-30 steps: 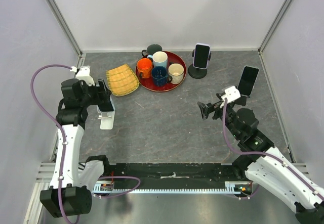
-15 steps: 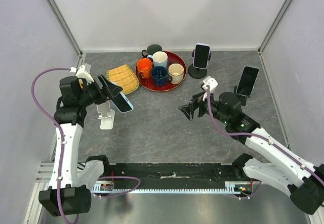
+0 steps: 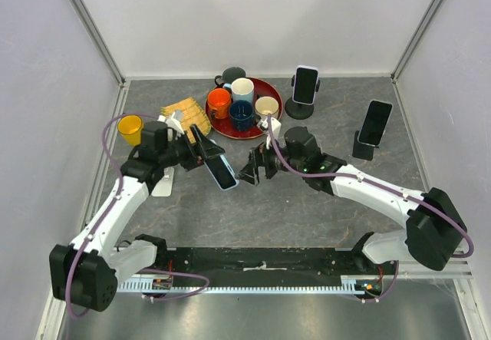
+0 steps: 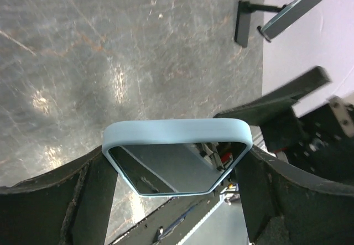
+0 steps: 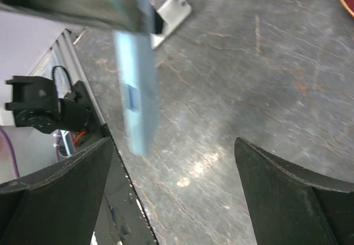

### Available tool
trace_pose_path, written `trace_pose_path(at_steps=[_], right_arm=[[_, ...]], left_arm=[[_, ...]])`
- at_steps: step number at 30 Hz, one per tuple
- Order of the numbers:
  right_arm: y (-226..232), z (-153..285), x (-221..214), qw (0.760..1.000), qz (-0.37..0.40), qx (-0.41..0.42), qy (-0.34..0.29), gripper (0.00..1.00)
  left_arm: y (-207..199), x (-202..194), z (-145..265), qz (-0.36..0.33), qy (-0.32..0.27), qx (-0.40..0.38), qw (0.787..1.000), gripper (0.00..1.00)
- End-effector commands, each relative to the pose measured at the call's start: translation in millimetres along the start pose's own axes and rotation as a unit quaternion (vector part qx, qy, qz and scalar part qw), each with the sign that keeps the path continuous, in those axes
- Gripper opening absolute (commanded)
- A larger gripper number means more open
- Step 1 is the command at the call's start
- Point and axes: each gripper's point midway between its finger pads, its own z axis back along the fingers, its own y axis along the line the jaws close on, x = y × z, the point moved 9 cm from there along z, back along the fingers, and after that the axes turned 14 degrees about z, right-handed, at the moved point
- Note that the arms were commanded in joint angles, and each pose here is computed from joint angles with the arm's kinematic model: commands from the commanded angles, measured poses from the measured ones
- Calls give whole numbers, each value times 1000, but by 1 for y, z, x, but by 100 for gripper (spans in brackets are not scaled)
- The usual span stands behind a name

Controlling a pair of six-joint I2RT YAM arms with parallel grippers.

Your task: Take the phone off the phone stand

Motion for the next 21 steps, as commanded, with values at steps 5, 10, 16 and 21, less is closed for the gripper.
trace_pose_path(at_steps=[5,10,16,21], right_arm=[[24,-18,32,998,20,23,-60,98],[25,-30,23,998,15,25,-47,98],[24,-34,11,999,13,22,-40,79],[27,-33,2,999,8,38,-33,62]], left_arm=[[-22,-6,-37,36,7,-39,999,2],[-25,-8,-41,52,5,-51,997,2],[-31,-11,-38,57,15,-71,996,2],[-31,-17,-32,65,34,-85,994,2]])
